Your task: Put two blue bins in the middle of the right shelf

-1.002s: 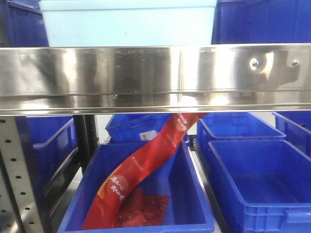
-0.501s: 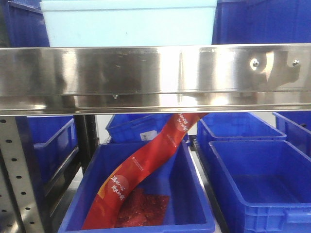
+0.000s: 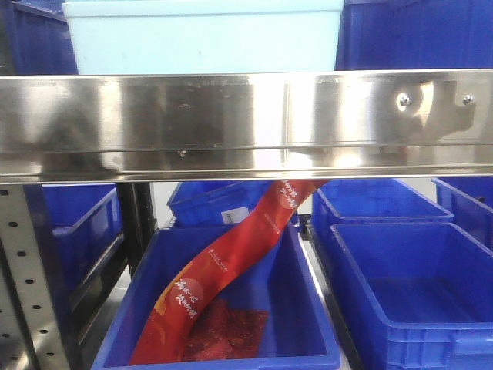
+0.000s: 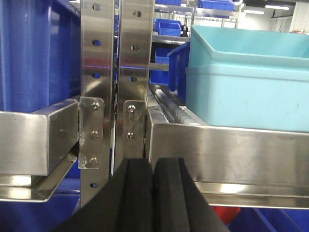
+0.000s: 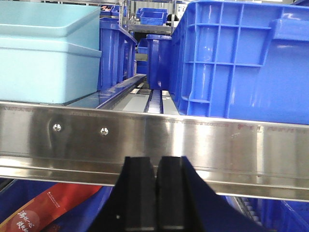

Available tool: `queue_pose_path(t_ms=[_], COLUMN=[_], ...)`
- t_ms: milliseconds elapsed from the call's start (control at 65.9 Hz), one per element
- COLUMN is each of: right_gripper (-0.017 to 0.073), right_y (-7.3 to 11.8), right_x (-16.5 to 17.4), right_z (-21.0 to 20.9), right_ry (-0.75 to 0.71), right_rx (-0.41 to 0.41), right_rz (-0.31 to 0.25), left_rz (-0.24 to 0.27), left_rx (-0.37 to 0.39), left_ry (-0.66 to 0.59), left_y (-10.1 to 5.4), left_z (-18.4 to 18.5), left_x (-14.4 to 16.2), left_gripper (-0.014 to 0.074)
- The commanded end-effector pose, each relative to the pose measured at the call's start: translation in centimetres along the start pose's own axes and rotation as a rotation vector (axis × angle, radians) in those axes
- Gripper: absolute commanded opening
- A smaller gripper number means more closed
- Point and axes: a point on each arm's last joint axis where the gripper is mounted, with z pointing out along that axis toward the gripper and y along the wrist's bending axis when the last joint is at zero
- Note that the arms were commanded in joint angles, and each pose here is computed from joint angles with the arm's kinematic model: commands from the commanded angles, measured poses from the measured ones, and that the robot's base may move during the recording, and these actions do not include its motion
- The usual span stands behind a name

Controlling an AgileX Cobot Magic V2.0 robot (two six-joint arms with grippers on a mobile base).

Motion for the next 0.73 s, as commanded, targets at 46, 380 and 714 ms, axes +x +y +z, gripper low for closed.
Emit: queue_pose_path(t_ms=[46, 380, 714], right_gripper=[-0.0165, -0.0165, -0.0165], right_y=[-0.04, -0.04, -0.04], right_x=[-0.22, -0.22, -0.22], right_z=[-0.03, -0.03, -0.03], right_ry=[-0.026, -0.026, -0.026], right_rx=[0.006, 0.006, 0.006], right_rz=[-0.002, -0.002, -0.002], left_rz=[0.006, 0.006, 0.006], left_rx=[0.002, 0.002, 0.002], left_ry=[-0.032, -0.032, -0.032], left_y=[-0.03, -0.03, -0.03], left_z=[-0.06, -0.06, -0.06], left_x=[-0.28, -0.28, -0.28], left_gripper=[-0.0111, -0.0111, -0.0111])
